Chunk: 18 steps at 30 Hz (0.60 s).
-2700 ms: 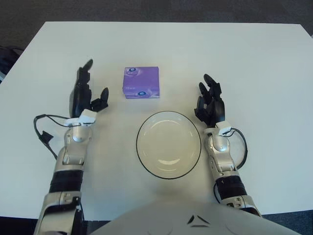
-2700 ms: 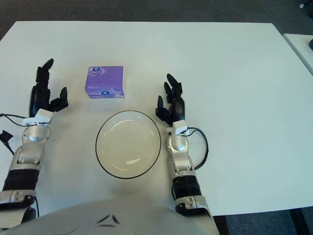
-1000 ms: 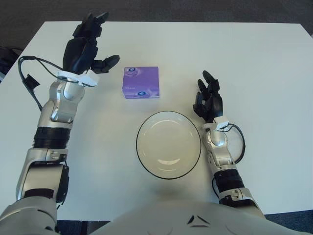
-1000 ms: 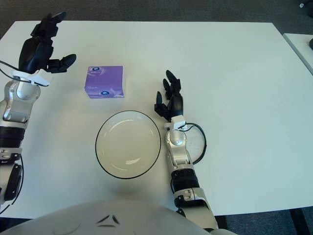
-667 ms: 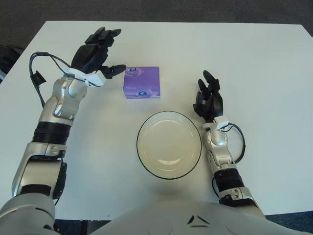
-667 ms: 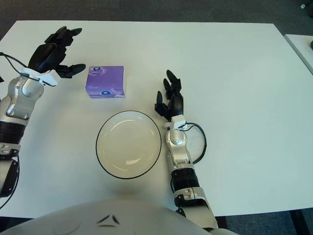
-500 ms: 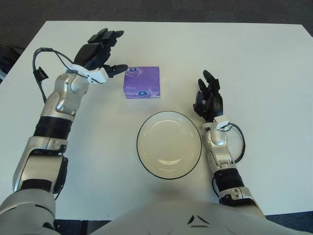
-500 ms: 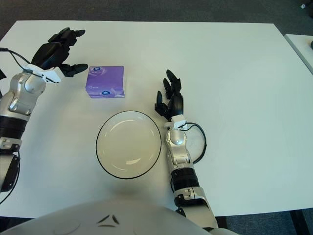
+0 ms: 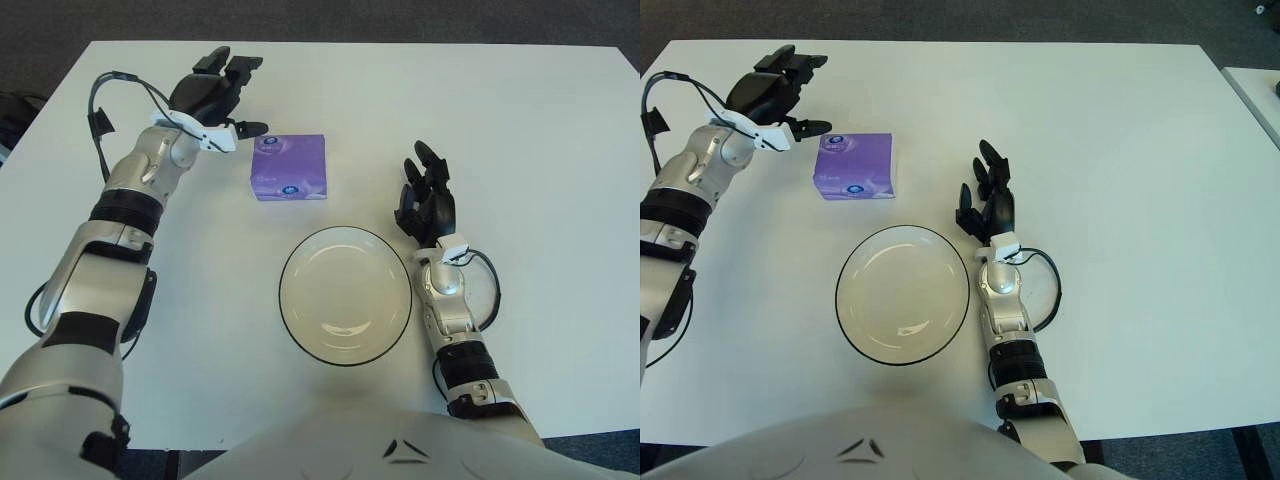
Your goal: Put the tissue paper into the plate.
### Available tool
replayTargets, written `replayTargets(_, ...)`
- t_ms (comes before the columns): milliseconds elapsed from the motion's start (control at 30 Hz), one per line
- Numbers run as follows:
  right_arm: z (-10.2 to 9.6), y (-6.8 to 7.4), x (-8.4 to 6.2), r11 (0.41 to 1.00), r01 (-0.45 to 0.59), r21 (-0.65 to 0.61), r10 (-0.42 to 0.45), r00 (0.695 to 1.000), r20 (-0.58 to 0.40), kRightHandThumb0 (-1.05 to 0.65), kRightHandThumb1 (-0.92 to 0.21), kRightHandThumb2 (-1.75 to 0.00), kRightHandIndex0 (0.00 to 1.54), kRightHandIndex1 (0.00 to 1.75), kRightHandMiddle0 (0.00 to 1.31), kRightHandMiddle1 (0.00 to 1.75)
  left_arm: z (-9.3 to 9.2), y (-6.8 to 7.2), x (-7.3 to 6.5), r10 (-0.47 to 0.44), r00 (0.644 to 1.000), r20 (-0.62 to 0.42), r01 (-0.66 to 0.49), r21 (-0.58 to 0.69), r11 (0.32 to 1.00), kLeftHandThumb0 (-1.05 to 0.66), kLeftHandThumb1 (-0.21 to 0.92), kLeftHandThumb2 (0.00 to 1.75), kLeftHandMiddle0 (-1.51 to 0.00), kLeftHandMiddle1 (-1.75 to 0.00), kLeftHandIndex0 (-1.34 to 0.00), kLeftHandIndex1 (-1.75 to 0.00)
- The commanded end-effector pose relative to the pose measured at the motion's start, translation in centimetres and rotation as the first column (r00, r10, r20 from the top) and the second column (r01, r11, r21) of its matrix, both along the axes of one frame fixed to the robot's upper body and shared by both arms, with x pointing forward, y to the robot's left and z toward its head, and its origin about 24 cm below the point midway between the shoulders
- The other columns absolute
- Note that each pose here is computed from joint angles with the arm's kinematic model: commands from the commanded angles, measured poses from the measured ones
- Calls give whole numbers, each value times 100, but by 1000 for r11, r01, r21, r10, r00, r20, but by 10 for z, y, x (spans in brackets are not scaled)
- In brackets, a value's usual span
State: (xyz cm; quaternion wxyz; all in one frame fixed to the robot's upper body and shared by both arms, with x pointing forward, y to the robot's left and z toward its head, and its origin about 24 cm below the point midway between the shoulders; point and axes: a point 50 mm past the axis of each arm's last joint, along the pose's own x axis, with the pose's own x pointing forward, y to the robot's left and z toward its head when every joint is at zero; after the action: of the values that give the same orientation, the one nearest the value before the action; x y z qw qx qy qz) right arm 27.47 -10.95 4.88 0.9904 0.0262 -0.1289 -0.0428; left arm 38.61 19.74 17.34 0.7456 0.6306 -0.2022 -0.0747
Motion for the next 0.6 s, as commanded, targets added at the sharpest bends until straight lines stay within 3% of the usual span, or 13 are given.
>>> replayTargets(0,-68,-8,-30,999,30,-15,-34,947,-319,-69,-92,-69,28,0,0,45,1,-4,3,-27,1000,4,27,23,999,-94,92,51,-11,-1,0,-44)
replayTargets(567,-68,-8,-32,999,41,-14,-43,949,-312,-67,-92,-71,28,0,0,47,-7,-21,13,-44,998,-40,47,97,994,-94,92,52,-13,-2,0,-48)
